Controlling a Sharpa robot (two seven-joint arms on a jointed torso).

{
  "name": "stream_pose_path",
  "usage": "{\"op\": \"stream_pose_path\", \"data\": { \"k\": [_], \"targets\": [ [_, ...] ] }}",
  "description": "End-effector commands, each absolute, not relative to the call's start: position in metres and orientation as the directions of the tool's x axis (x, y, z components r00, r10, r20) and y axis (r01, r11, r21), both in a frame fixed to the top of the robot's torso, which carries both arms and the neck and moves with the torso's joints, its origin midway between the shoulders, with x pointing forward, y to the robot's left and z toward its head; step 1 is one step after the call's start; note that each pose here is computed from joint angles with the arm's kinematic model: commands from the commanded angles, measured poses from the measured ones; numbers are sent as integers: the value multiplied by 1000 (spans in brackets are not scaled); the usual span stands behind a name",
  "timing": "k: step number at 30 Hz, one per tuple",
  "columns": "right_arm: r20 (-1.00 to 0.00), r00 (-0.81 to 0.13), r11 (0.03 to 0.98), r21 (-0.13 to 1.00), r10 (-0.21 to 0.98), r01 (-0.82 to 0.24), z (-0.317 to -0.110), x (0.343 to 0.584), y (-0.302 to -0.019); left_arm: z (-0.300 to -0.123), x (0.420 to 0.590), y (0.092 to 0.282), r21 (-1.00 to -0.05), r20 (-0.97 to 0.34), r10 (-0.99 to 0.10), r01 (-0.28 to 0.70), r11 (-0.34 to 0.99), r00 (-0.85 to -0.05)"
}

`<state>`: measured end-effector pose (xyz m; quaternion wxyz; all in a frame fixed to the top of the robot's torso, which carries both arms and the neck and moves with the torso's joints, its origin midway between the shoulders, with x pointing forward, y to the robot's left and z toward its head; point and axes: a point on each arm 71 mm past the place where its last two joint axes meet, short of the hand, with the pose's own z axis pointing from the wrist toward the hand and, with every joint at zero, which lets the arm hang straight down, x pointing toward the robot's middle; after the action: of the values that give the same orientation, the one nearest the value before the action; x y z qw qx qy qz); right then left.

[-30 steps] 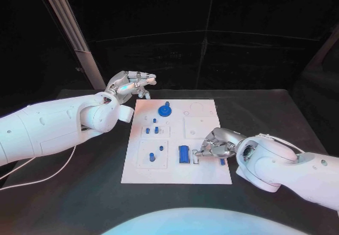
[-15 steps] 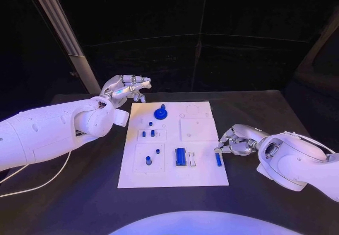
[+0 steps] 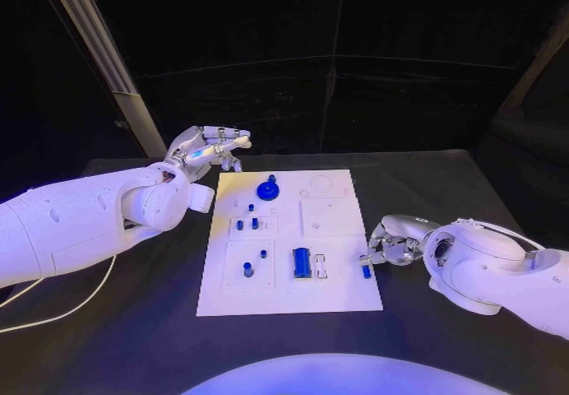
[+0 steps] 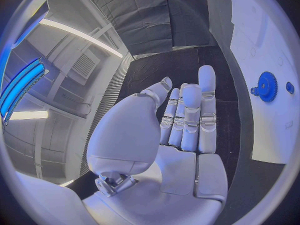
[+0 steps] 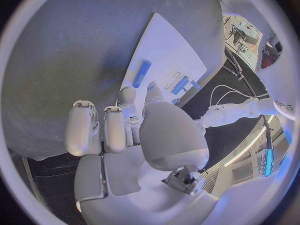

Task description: Assemble the parts on the task board

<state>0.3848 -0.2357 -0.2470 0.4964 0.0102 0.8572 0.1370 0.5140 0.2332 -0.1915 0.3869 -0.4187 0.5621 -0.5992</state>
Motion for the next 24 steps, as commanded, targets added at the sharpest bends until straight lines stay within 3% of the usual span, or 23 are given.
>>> {"op": "stream_pose_path", "data": {
  "k": [1,24],
  "targets": [
    [-851,-517,976,181,92,-125,-250,385,-236,-190,514,232,-997,75,-930,-3,-79,-361],
    [-855,-516,967,79,-59,-241,-258,384,-213,-190,514,234,-997,75,-930,-4,-78,-359]
  ]
}}
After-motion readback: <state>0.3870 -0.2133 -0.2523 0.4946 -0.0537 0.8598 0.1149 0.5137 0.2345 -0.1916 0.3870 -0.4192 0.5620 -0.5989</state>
